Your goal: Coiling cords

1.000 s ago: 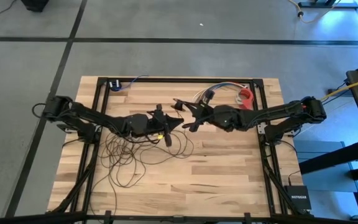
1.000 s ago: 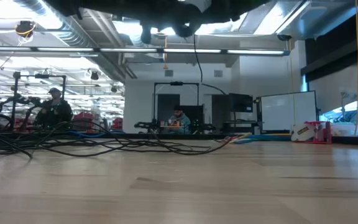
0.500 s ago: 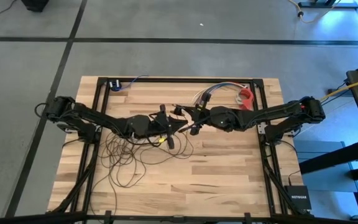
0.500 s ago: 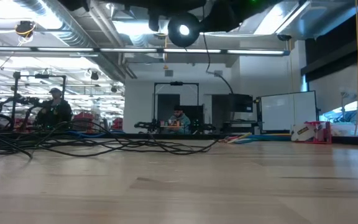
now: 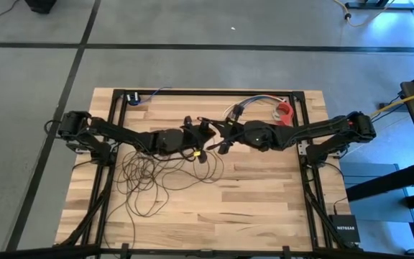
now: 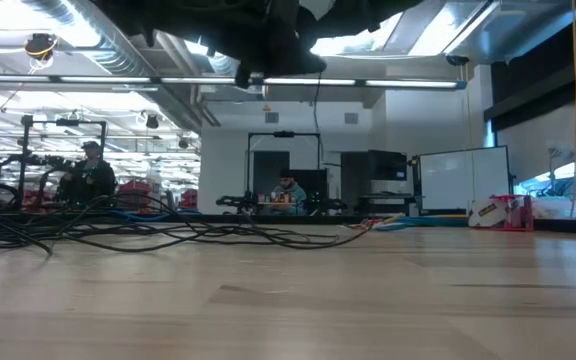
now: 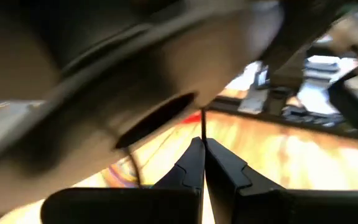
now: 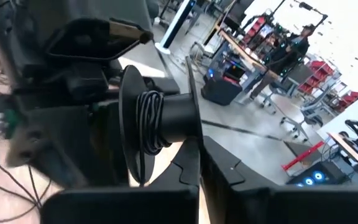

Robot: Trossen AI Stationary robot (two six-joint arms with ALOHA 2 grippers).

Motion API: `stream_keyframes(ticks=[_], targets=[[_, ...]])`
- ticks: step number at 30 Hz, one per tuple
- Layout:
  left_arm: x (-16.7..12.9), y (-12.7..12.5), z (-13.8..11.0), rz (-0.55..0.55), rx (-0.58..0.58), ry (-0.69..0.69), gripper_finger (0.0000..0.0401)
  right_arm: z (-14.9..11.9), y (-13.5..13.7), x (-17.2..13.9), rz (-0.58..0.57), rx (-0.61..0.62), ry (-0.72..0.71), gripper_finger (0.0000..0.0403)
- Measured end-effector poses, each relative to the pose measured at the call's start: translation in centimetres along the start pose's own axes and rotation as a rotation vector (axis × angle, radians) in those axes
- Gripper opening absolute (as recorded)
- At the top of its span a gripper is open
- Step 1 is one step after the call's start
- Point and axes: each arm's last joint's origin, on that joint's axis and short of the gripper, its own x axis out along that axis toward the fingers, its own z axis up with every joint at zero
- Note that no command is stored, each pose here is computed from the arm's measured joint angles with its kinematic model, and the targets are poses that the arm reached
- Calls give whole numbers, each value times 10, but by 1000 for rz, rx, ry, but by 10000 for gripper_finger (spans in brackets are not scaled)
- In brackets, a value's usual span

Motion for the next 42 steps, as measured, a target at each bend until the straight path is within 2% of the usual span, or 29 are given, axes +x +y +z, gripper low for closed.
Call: stream_keyframes(ticks=[6,15,22,32,42], targets=[[-1,3,-9,111,64,81,0,13,5,-10,29,-31,18,2],[-2,5,-16,188,127,127,0,15,10,-18,40,-74,75,3],[-5,0,-18,173,221,139,0,17,8,-25,61,-59,73,3],[-6,-2,-17,162,235,131,0,28,-7,-43,47,-16,20,3],[-6,-1,-20,171,253,156,0,30,1,-52,90,-30,21,3]])
